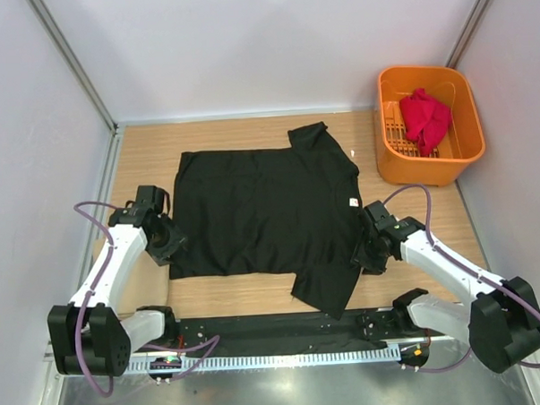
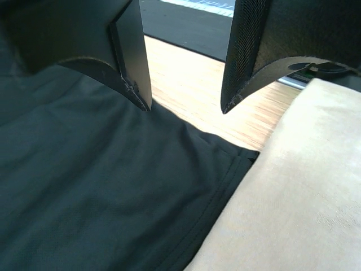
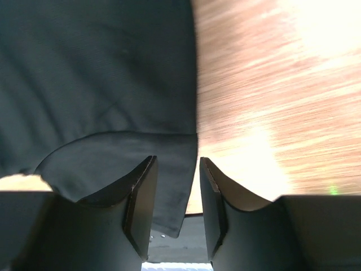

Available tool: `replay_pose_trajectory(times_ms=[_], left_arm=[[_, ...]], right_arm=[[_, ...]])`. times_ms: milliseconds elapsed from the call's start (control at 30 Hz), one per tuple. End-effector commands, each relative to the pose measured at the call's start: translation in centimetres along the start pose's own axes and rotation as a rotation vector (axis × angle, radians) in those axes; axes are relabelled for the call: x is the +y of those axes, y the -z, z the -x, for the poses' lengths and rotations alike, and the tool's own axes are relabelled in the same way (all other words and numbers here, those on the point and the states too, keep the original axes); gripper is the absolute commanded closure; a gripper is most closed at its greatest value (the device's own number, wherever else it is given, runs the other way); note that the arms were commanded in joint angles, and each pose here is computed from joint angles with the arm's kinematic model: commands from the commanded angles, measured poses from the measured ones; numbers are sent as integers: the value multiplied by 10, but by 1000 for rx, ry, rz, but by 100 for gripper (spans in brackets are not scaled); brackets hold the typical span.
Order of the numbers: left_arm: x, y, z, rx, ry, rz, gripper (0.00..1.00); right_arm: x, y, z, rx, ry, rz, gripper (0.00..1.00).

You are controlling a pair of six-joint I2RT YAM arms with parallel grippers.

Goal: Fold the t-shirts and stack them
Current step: Flatten the tshirt out

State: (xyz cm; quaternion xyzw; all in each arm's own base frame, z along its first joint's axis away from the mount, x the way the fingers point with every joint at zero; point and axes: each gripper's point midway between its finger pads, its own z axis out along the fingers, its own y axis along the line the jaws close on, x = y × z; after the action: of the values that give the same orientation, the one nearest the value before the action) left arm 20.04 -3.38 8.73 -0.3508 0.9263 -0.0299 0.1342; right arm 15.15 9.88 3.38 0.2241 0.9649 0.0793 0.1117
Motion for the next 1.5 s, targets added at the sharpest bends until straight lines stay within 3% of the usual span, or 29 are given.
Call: replay_pose_trajectory(times_ms=[0,167,600,767,933,1033,1233,1333,1467], left_arm=[[0,-3,-3,8,99,1,46],[2,-6,-4,1,131,2,46],[1,3,13,-50,91,23,41],[-5,-3,13,-31,79,9,41],[-3,-20,1,31,94,28,42],[6,-28,-14,63,138,49,43],[17,-38,-38,113,210,59,54],[30,-42,-59,166,253,91,60],[40,-50,-67,165,284,115,59]], right_arm=[[3,-4,13,-66,-77,-17,59],[3,-7,23,-126,-97,-9,63],[-6,-23,10,-69,-107,-38,61],[-22,-23,23,-123,-168,-105,77],[-46,-7,54,-218,-193,-189,78],[-55,-4,65,-226,-196,-203,74],[-47,-1,63,-183,-173,-158,47],[-41,5,67,-184,-167,-133,45],[-33,10,70,-184,-163,-108,44]])
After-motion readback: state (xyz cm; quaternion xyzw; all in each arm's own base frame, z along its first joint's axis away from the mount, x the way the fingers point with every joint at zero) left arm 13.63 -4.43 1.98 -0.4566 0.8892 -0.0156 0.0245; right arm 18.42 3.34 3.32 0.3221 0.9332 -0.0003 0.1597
